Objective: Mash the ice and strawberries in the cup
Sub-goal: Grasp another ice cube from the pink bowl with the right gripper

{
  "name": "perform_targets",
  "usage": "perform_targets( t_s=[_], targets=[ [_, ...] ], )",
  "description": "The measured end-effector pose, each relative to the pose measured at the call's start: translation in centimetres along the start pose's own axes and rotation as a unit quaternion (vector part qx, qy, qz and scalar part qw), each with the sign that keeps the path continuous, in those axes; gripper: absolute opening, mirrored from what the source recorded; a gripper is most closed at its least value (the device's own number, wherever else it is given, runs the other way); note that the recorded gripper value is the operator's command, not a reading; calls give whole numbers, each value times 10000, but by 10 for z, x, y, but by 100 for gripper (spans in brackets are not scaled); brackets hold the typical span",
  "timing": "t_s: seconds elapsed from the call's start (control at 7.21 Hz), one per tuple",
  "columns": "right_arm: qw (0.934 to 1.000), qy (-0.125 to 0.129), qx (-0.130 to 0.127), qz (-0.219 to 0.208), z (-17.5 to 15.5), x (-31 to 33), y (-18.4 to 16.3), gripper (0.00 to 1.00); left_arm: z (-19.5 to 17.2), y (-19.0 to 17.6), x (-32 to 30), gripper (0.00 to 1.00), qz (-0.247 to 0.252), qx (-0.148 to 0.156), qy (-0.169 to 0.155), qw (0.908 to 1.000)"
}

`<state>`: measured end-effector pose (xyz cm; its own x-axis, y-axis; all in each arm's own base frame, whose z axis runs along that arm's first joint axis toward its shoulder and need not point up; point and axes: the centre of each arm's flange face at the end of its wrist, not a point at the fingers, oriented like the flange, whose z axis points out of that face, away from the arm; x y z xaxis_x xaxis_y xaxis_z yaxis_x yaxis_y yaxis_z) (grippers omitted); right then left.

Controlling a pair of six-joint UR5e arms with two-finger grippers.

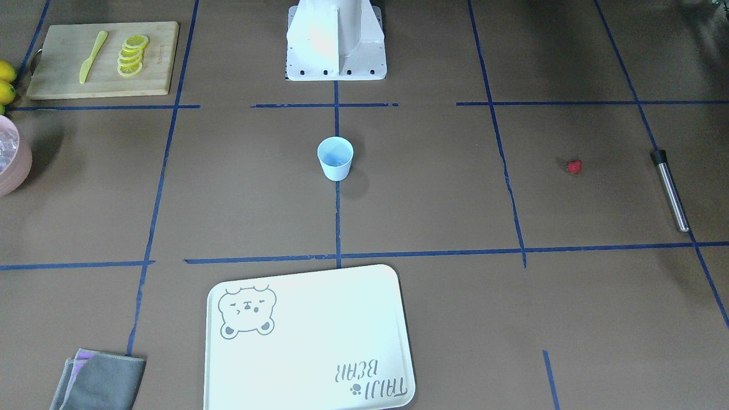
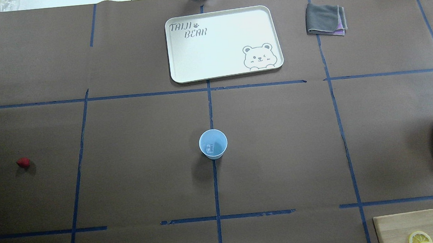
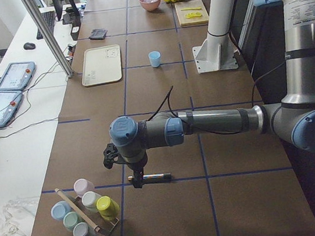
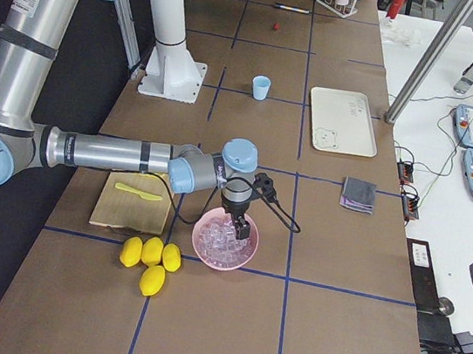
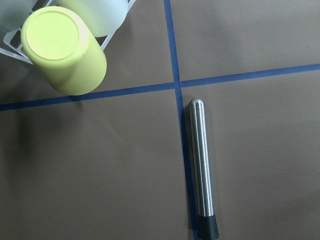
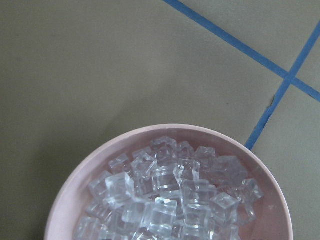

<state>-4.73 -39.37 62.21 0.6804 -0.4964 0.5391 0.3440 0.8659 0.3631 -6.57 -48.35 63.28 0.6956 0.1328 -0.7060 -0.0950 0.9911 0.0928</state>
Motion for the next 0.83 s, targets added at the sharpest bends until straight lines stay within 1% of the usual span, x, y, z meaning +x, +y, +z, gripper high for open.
perform_targets(
  t_s=[0.14, 0.28, 0.83],
  targets=[
    [9998, 7, 74, 166, 8, 4, 5, 83, 0, 0, 0, 100, -1, -1, 3, 10000],
    [9997, -9, 52, 248, 15, 4, 8, 81, 0, 0, 0, 100, 1, 0, 4, 10000],
    [9992, -125, -195, 329, 40, -12, 8, 69, 1, 0, -1, 100, 1, -5, 2, 10000]
  ],
)
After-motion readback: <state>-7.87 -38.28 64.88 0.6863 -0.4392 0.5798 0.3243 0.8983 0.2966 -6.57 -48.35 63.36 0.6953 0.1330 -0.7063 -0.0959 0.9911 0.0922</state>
